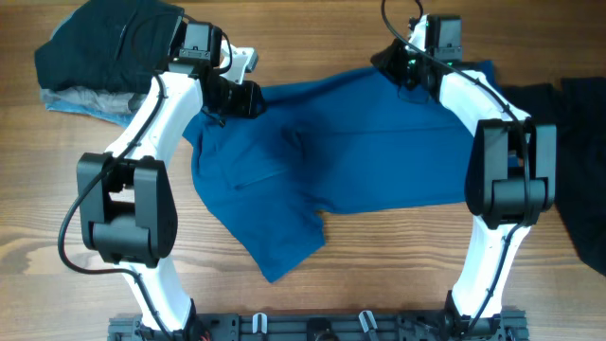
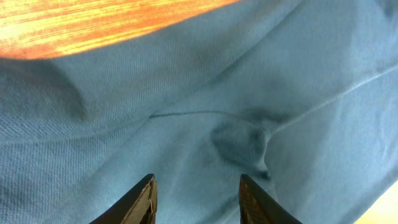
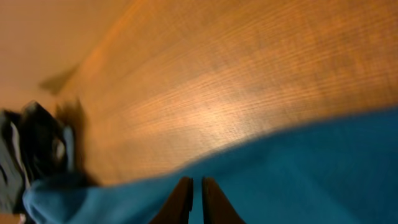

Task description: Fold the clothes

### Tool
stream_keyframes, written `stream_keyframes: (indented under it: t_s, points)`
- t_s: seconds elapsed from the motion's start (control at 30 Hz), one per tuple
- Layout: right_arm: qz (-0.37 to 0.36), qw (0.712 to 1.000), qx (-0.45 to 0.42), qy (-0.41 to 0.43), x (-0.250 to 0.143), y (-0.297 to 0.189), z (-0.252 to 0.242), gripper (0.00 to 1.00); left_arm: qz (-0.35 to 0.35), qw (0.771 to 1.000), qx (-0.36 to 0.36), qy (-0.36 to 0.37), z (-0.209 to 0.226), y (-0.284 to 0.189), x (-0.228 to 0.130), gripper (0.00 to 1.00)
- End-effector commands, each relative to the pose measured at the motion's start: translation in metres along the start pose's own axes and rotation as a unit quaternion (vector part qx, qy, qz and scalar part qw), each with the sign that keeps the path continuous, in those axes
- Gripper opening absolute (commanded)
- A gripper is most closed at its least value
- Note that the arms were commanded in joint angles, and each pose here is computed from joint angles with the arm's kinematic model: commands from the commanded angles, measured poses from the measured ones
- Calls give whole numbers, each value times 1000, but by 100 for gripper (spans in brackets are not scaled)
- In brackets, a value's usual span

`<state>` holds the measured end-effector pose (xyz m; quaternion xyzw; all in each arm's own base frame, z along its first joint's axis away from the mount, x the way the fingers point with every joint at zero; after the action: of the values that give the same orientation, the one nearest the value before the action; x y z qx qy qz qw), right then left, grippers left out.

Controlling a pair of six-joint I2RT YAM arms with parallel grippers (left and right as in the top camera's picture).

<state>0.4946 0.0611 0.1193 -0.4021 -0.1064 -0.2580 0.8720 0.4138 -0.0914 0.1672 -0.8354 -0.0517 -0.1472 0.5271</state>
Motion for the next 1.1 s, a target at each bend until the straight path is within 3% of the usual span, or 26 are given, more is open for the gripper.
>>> stream_keyframes:
  t_s: [0.0,0.07,0.13,0.17,0.37,0.47,0.6,0.73,0.83,0.93,1.07]
  points:
    - [34,996,17,-75,-4,-19,11,10,-6,1000,9,6,-1,-5,2,43]
    - [54,994,7,-91,-9,-29,15,11,-9,1000,12,7,0,-5,3,37]
    - [71,992,-5,-106,-14,-43,21,12,-8,1000,12,20,2,0,3,11]
    - [77,991,-8,-105,-15,-46,23,12,-6,1000,13,24,3,4,4,4]
    - [99,990,-45,-88,-23,-54,20,12,20,999,7,24,14,54,1,4]
    - [103,989,-59,-85,-25,-55,17,12,-9,1000,14,27,21,69,10,4]
    - [101,989,-73,-83,-24,-55,15,12,-114,993,43,9,28,71,40,4]
    - [100,987,-91,-82,-25,-56,13,11,-236,971,-3,-48,21,46,83,8]
    - [116,986,-97,-74,-30,-57,11,14,-270,962,-27,-35,11,26,103,11]
    - [137,981,-125,-62,-37,-60,6,15,-247,969,-28,2,1,-1,110,18]
    - [167,974,-141,-60,-45,-65,1,20,-183,982,32,36,-5,-39,93,33]
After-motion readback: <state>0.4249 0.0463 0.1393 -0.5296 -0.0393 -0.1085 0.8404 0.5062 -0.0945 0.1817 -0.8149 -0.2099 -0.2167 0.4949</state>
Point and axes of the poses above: each gripper's point midway between its finger pads, its own y axis out along the fingers, its own z axis along the line the jaws close on, x = y × z, the point moved 10 cm from there along -y, back along the fingers, and after that the axes turned 6 degrees about -y, right-handed, at the moved point
